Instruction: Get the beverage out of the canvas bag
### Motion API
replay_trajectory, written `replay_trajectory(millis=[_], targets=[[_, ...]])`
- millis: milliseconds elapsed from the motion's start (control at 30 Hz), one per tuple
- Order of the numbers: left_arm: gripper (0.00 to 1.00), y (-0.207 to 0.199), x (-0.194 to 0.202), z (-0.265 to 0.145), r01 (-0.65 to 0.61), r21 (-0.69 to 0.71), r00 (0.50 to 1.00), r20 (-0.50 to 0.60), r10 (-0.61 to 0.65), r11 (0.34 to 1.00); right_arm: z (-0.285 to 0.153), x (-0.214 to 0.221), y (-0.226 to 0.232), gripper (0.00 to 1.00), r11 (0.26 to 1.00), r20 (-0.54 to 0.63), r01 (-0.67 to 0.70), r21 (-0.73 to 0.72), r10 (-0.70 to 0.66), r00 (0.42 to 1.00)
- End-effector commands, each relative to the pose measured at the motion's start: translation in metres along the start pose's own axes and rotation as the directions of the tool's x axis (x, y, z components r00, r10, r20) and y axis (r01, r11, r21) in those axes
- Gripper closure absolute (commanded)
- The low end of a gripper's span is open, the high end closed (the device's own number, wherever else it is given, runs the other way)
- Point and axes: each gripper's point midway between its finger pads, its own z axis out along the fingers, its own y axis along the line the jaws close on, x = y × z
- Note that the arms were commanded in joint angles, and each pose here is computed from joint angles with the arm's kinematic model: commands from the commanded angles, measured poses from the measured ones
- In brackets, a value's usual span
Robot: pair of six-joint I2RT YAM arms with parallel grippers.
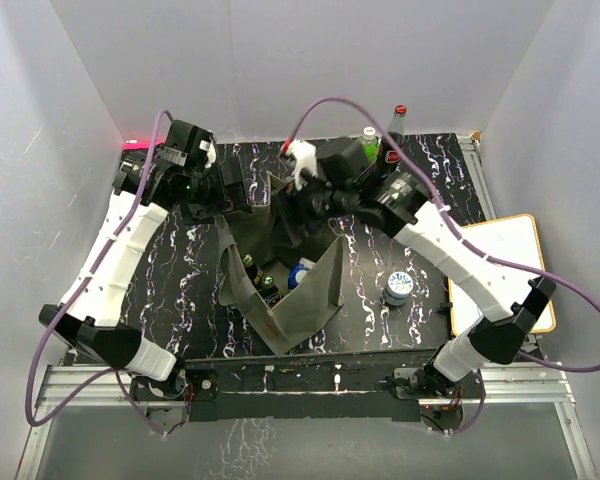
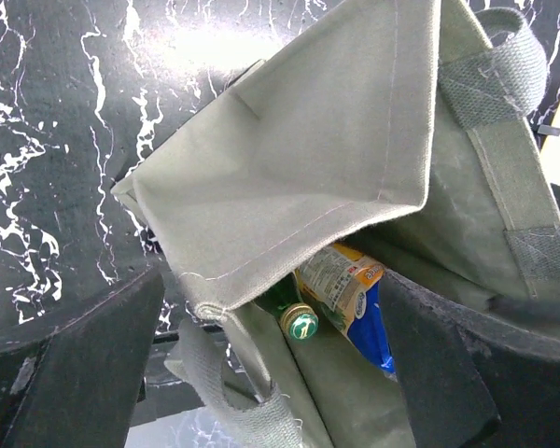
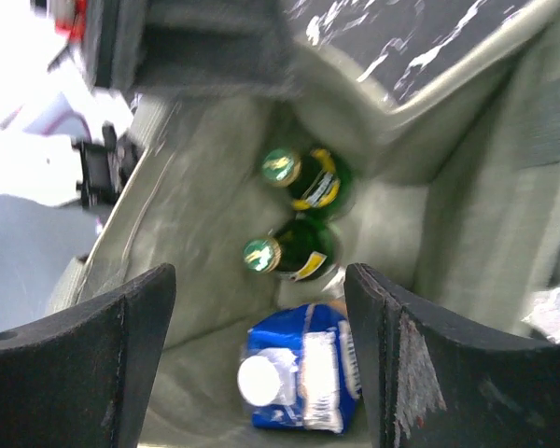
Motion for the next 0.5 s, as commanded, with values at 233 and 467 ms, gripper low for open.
replay_trajectory(millis=[233, 467], targets=[[0.03, 0.014, 0.016, -0.02, 0.076, -0.086, 0.995, -0.062, -0.081, 0.993, 0.015, 0.076, 0.056, 0.35, 0.964, -0.121, 0.248, -0.098, -0.259, 0.958], [0.03, 0.008, 0.07, -0.021, 0.247, 0.049, 0.962, -0.136, -0.239, 0.968, 0.026, 0.097, 0.077, 0.31, 0.928, 0.022, 0.356, -0.107, -0.356, 0.934]])
